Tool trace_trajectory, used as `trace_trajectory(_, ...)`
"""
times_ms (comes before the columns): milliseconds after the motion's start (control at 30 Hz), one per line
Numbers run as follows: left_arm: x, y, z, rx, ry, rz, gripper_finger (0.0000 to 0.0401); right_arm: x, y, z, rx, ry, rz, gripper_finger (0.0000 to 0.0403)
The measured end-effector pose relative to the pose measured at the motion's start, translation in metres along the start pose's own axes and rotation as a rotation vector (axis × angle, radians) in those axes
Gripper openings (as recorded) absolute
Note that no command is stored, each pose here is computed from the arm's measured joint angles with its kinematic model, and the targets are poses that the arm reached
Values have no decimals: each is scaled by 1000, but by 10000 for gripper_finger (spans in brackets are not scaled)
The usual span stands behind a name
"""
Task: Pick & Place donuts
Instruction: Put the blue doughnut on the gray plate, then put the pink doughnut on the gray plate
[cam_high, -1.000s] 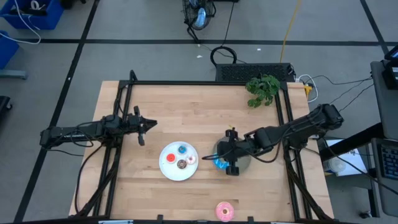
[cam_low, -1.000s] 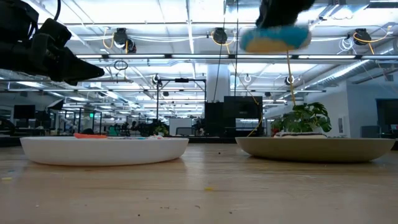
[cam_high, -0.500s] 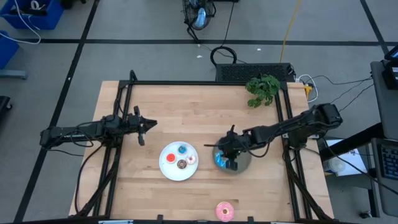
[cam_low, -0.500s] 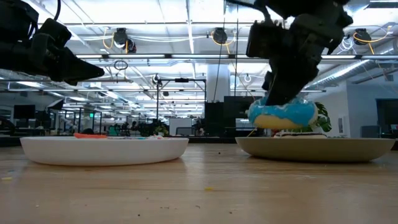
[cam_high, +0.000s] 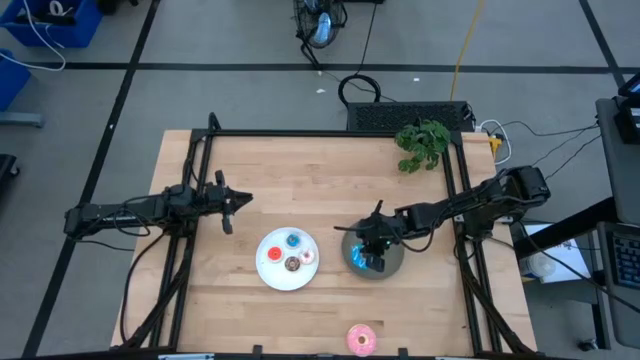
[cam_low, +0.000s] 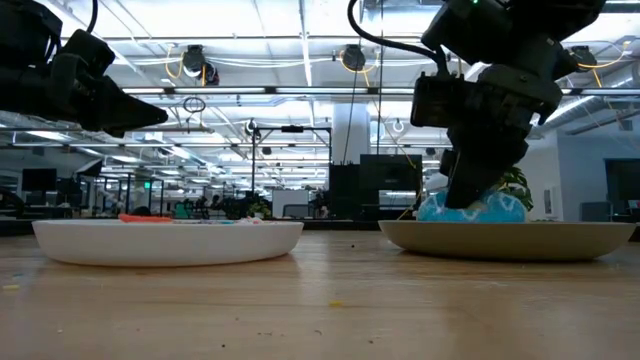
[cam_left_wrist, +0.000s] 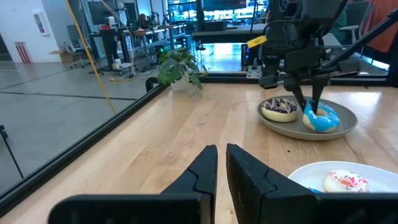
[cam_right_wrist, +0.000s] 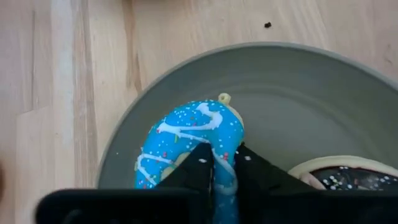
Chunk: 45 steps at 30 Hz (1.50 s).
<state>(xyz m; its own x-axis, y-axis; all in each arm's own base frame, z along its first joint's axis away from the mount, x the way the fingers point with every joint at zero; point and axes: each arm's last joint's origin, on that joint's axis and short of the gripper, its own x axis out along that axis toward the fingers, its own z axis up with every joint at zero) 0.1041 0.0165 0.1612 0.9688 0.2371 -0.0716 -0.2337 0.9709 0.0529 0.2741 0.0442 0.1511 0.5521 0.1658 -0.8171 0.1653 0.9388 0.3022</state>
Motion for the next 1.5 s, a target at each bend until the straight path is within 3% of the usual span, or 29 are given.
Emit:
trace_trajectory(300, 0, 0, 0, 0, 0, 0, 42, -12, 0, 5, 31, -40, 9, 193)
trace_trajectory(533, 0, 0, 0, 0, 0, 0, 42, -49, 6, 12, 27, -155, 58, 253)
trace_trajectory(700, 0, 0, 0, 0, 0, 0, 42, -72, 10, 11, 34, -227, 47, 267)
trace_trajectory(933, 0, 0, 0, 0, 0, 0, 42, -93, 28, 10, -10, -314, 144, 267)
trace_trajectory(1100, 0, 0, 0, 0, 0, 0, 42, -98, 66, 5, -100, -356, 252, 264)
trace_trajectory(1300, 0, 0, 0, -1, 0, 0, 42, -98, 123, 9, -203, -338, 216, 252)
trace_trajectory(1500, 0, 0, 0, -5, 0, 0, 42, -91, 186, 20, -266, -173, 134, 252)
